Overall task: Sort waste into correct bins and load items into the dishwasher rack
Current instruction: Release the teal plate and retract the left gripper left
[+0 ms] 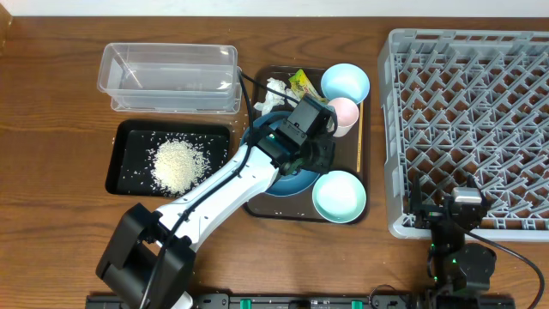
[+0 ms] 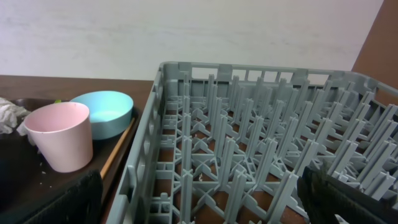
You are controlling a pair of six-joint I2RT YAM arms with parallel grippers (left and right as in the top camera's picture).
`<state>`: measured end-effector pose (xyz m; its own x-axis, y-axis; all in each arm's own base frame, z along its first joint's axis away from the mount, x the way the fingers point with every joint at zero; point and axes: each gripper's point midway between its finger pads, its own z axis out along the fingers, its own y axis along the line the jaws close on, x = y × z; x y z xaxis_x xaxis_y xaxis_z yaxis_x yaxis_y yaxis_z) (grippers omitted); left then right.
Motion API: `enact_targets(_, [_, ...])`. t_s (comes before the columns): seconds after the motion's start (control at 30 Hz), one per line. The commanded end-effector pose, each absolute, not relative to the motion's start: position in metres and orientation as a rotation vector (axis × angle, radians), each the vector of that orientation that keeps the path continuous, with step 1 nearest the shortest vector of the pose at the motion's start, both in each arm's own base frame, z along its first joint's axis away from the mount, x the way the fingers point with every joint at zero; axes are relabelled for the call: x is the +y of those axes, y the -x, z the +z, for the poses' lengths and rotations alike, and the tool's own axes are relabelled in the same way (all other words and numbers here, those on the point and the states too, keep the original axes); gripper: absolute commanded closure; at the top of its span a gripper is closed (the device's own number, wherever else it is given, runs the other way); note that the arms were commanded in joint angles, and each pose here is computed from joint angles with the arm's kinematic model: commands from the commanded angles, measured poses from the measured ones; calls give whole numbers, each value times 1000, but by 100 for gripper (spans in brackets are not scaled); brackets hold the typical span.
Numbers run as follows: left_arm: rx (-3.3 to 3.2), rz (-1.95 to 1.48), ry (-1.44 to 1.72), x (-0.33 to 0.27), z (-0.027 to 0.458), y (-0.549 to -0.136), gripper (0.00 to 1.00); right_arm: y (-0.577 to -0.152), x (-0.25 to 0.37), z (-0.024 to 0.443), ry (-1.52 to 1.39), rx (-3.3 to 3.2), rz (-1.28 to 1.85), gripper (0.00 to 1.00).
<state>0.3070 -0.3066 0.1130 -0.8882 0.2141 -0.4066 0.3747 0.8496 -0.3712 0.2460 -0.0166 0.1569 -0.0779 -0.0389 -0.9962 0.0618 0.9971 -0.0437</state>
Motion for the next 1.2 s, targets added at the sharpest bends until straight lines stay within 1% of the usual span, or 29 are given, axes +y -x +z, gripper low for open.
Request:
enact_targets(0.0, [2658, -656, -440, -310, 121, -310, 76, -245, -21, 156, -37, 1647, -92, 1])
enact_targets(0.2, [2642, -674, -442, -311, 128, -309, 76, -245, -21, 156, -37, 1647, -92, 1])
enact_targets(0.33, [2589, -701, -438, -309, 150, -309, 75, -245, -21, 156, -37, 1647, -92, 1])
enact_targets(0.43, [2533, -721, -413, -300, 176, -311, 70, -245, -21, 156, -37, 1647, -92, 1])
enact_targets(0.53, [2490, -679, -332, -274, 198, -320, 70, -245, -21, 156, -38, 1647, -93, 1])
enact_targets(0.63, [2471, -568, -189, -226, 214, -334, 68, -245, -21, 156, -37, 1648, -92, 1])
enact_targets(0.7, [2467, -475, -67, -186, 220, -343, 57, -245, -21, 156, -37, 1647, -92, 1])
enact_targets(0.8, [2477, -345, 152, -117, 224, -350, 50, -245, -21, 156, -37, 1647, -92, 1])
enact_targets(0.87, [2491, -287, 306, -77, 221, -349, 48, -245, -21, 156, -37, 1647, -92, 1])
enact_targets(0.9, [2500, -261, 389, -57, 218, -346, 45, -245, -21, 156, -37, 1647, -93, 1])
enact_targets(0.93, [2511, -227, 484, -33, 214, -343, 39, -245, -21, 156, -38, 1647, -93, 1])
enact_targets(0.97, [2517, -205, 538, -19, 212, -340, 29, -245, -21, 156, -37, 1648, -92, 1])
enact_targets(1.0, [2525, -177, 616, 0, 208, -335, 23, -245, -21, 156, -37, 1647, -92, 1])
enact_targets(1.17, [2535, -85, 912, 67, 194, -308, 17, -245, -21, 156, -37, 1647, -92, 1])
